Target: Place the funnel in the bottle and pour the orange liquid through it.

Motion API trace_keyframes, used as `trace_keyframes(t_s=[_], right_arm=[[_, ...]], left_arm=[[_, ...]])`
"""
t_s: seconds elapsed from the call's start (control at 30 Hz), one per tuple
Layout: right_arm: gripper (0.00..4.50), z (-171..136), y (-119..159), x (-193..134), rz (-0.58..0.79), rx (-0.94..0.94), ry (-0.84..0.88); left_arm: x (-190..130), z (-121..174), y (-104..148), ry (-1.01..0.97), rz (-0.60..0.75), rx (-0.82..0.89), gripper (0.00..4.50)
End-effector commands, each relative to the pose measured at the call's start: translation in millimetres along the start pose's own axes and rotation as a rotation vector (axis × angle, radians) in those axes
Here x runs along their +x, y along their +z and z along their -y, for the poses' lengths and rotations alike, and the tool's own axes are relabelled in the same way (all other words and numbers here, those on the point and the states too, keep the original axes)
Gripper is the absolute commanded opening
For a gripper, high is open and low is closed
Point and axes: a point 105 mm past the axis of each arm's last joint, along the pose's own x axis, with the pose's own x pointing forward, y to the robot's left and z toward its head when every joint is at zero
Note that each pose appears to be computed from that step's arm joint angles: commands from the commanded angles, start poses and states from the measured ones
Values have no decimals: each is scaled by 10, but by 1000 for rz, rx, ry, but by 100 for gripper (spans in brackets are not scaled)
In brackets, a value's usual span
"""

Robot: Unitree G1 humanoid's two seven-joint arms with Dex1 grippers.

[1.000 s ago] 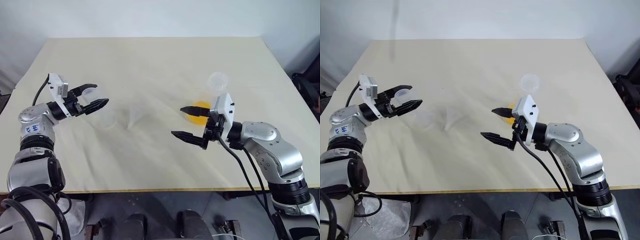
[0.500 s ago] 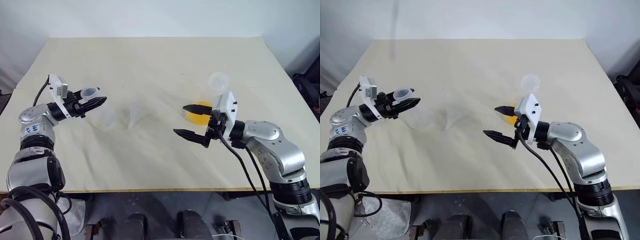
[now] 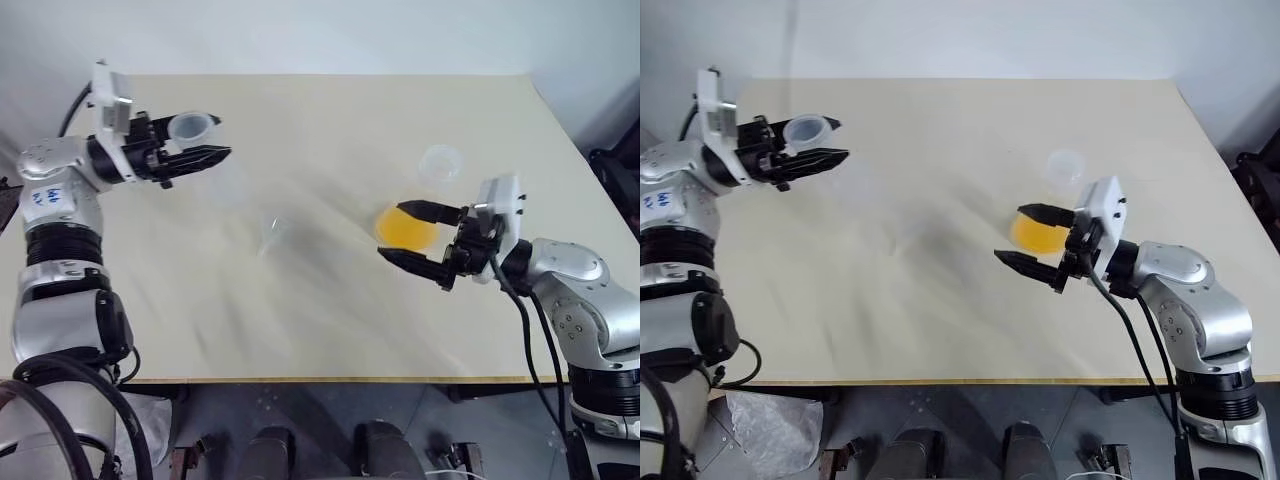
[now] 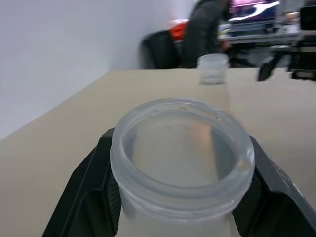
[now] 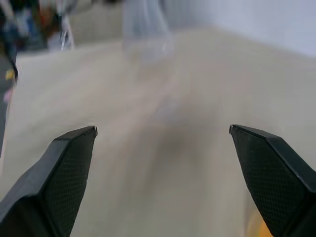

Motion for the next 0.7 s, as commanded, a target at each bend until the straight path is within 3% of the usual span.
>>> trace_keyframes(t_s=[0.03, 0.13, 0.23, 0.7], right_arm=[[450, -79, 246, -66, 93, -20, 4], [450, -146, 185, -155, 45, -41, 6], [450, -170, 174, -166, 31, -49, -5], [450, -221, 108, -251, -2, -63, -61]], left_arm=[[257, 179, 185, -119, 39, 46, 235], [639, 411, 254, -231, 91, 19, 235], [781, 540, 216, -274, 91, -9, 235], [1232, 853, -621, -293, -72, -10, 235]])
